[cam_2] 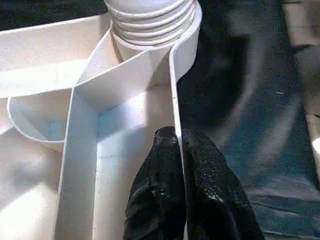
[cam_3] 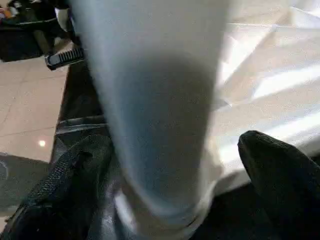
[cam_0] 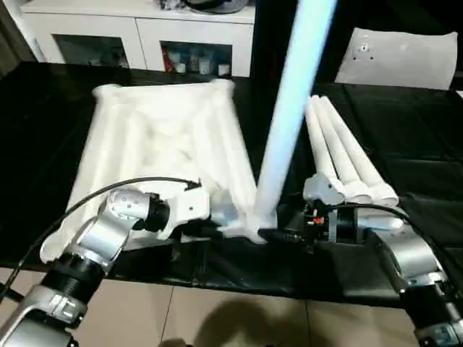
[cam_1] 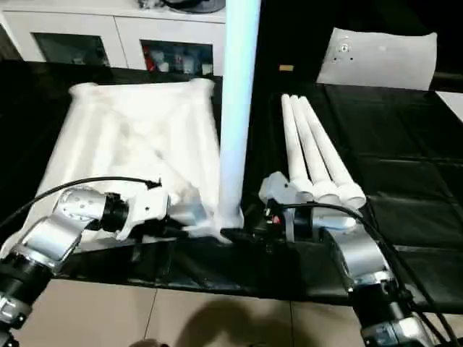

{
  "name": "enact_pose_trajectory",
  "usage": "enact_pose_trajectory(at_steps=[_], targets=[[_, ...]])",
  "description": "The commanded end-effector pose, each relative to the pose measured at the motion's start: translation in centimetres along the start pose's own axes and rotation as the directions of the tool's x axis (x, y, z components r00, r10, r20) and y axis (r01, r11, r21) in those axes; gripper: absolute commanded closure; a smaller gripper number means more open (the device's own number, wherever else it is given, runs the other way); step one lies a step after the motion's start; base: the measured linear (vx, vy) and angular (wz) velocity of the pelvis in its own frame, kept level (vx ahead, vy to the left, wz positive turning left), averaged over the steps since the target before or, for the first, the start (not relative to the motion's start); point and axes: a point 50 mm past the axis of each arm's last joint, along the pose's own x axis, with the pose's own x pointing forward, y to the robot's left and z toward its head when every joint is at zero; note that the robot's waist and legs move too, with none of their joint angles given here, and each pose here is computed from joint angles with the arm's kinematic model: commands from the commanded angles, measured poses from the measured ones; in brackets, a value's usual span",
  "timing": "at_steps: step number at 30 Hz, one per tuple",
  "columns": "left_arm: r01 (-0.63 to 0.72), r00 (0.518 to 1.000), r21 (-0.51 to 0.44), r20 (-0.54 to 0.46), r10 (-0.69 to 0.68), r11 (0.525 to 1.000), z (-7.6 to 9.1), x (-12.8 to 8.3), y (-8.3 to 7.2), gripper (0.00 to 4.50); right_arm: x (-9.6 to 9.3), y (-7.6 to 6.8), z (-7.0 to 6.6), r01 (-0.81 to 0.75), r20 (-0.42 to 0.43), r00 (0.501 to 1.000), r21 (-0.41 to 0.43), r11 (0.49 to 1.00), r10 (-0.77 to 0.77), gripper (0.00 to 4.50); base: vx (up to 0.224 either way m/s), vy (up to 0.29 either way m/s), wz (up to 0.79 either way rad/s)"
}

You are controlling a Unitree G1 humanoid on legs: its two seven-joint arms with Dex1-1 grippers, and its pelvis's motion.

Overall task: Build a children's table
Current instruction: Rotate leg to tighten

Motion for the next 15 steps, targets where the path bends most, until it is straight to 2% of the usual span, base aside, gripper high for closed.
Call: enact_pose_trajectory(at_steps=[1, 5, 6, 8, 12, 15], targets=[[0.137, 0.988, 0.014, -0.070, -0.135, 0.991, -0.82, 1.11, -1.20, 4.50, 0.10, 0.00, 0.25, -0.044, -0.003, 0.999, -0.019, 0.999, 0.044, 0.20, 0.000, 0.000, 0.00], [0.185, 0.980, 0.054, -0.090, -0.180, 0.981, -0.81, 1.09, -1.15, 4.50, 0.51, 0.03, 0.01, -0.119, -0.039, 0.992, -0.030, 0.992, 0.118, 0.56, 0.000, 0.000, 0.00], [0.186, 0.979, 0.054, -0.091, -0.180, 0.981, -0.81, 1.09, -1.14, 4.50, 0.52, 0.04, 0.01, -0.121, -0.040, 0.992, -0.031, 0.992, 0.120, 0.56, 0.000, 0.000, 0.00], [0.188, 0.979, 0.060, -0.092, -0.182, 0.980, -0.83, 1.07, -1.03, 4.50, 0.68, 0.19, -0.04, -0.146, -0.047, 0.988, -0.036, 0.989, 0.145, 0.93, 0.000, 0.000, 0.00], [0.190, 0.978, 0.064, -0.097, -0.184, 0.980, -0.93, 1.02, -0.81, 4.50, 0.85, 0.53, -0.22, -0.184, -0.057, 0.982, -0.037, 0.982, 0.182, 1.13, 0.000, 0.000, 0.00], [0.190, 0.978, 0.064, -0.102, -0.183, 0.980, -1.06, 0.93, -0.70, 4.50, 0.92, 0.78, -0.43, -0.202, -0.064, 0.978, -0.035, 0.979, 0.200, 1.44, 0.000, 0.000, 0.00]])
